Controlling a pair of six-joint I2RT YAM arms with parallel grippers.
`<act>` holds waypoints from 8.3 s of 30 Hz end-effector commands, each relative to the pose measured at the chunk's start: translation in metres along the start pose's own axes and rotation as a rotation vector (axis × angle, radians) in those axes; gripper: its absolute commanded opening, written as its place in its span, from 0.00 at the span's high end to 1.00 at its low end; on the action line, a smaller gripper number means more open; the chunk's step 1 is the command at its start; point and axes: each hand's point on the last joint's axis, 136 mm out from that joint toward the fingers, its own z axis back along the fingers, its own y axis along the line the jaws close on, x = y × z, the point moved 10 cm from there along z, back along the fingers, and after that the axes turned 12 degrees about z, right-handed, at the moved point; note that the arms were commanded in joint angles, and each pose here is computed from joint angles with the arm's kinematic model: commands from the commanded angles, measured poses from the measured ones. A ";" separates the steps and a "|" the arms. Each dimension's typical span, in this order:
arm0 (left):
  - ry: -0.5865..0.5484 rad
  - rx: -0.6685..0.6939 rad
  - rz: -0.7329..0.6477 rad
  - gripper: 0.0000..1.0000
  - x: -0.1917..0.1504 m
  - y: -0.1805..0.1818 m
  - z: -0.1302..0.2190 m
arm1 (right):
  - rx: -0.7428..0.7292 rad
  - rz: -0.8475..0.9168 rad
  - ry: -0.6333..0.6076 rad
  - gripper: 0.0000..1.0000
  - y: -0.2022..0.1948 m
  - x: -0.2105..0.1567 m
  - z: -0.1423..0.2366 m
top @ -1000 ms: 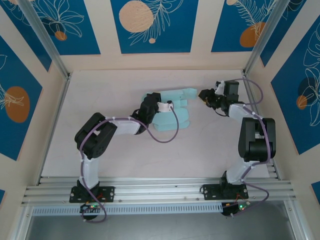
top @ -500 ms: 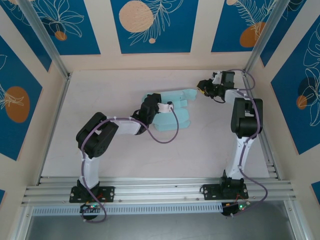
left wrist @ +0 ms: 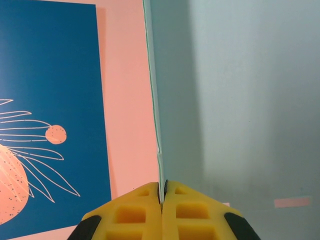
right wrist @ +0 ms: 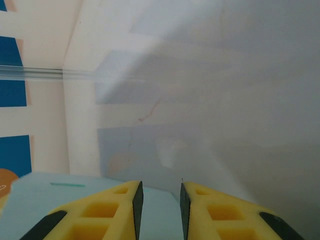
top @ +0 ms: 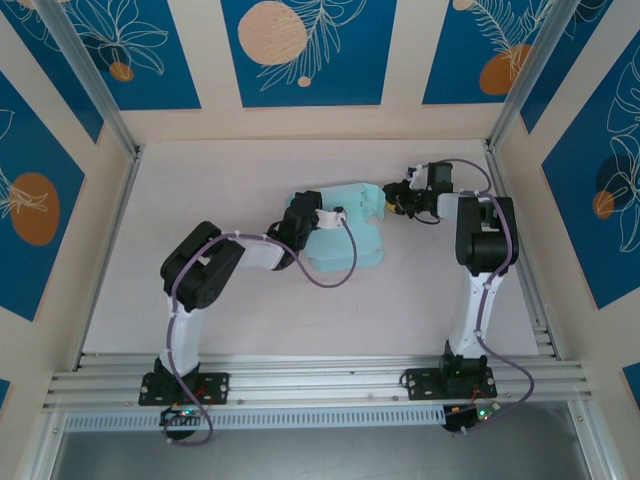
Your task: Fold the paper box
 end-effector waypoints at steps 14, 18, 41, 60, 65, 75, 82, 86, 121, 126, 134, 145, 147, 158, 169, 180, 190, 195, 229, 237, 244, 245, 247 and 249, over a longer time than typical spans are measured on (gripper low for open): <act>0.031 -0.063 -0.057 1.00 -0.009 -0.021 -0.009 | 0.051 0.190 0.009 0.71 0.041 -0.028 0.010; 0.032 -0.070 -0.054 1.00 -0.009 -0.022 -0.009 | 0.067 0.222 0.021 0.71 0.047 -0.035 0.005; 0.010 -0.134 -0.056 1.00 -0.009 -0.026 -0.007 | 0.024 0.375 0.044 0.56 0.066 -0.044 -0.013; -0.008 -0.173 -0.063 1.00 -0.011 -0.024 -0.003 | -0.035 0.576 0.059 0.45 0.087 -0.052 -0.028; -0.009 -0.176 -0.053 1.00 -0.011 -0.021 -0.003 | -0.052 0.600 0.068 0.45 0.090 -0.056 -0.030; -0.019 -0.183 -0.055 1.00 -0.012 -0.021 0.000 | -0.244 0.569 0.008 0.46 0.084 -0.037 -0.033; -0.028 -0.198 -0.042 1.00 -0.012 -0.019 0.002 | -0.260 0.589 0.009 0.50 0.086 -0.031 -0.043; -0.027 -0.206 -0.008 1.00 -0.012 -0.014 0.002 | -0.303 0.577 0.012 0.60 0.085 -0.029 -0.044; -0.009 -0.204 0.290 0.75 -0.001 0.036 0.017 | -0.816 0.717 0.115 1.00 0.086 -0.062 -0.064; -0.038 -0.161 0.533 0.21 0.008 0.085 0.047 | -0.776 0.729 0.080 1.00 0.095 -0.064 -0.059; 0.101 -0.043 1.096 0.00 -0.006 0.151 0.112 | -0.723 0.674 0.043 1.00 0.105 -0.077 -0.051; 0.243 -0.195 1.786 0.00 -0.090 0.121 0.128 | -0.560 0.608 -0.025 1.00 0.130 -0.106 -0.037; 0.204 -0.227 1.915 0.00 -0.112 0.113 0.124 | -0.560 0.616 -0.024 1.00 0.134 -0.111 -0.040; 0.157 -0.404 1.990 0.00 -0.126 0.093 0.106 | -0.553 0.646 -0.028 1.00 0.153 -0.126 -0.050; 0.302 -0.468 1.973 0.06 -0.134 0.061 0.098 | -0.554 0.649 -0.048 1.00 0.161 -0.127 -0.049; 0.373 -0.582 1.957 0.16 -0.131 0.029 0.093 | -0.559 0.639 -0.079 1.00 0.165 -0.124 -0.048; 0.330 -0.558 1.998 0.36 -0.120 0.029 0.080 | -0.585 0.671 -0.093 1.00 0.167 -0.130 -0.053; 0.345 -0.487 2.022 0.37 -0.119 0.026 0.078 | -0.593 0.669 -0.100 1.00 0.166 -0.134 -0.054; 0.296 -0.549 2.197 0.06 -0.093 0.002 0.160 | -0.613 0.676 -0.153 1.00 0.171 -0.134 -0.046; 0.240 -0.500 2.164 0.00 -0.083 -0.005 0.140 | -0.608 0.671 -0.159 1.00 0.172 -0.136 -0.045; 0.166 -0.480 2.140 0.00 -0.074 -0.002 0.125 | -0.600 0.668 -0.161 1.00 0.173 -0.136 -0.044; 0.162 -0.474 2.131 0.00 -0.073 0.000 0.124 | -0.597 0.670 -0.159 1.00 0.173 -0.137 -0.044; 0.157 -0.462 2.112 0.01 -0.071 0.003 0.122 | -0.599 0.671 -0.156 1.00 0.173 -0.138 -0.045; 0.152 -0.452 2.090 0.01 -0.068 0.007 0.123 | -0.603 0.671 -0.155 1.00 0.171 -0.138 -0.045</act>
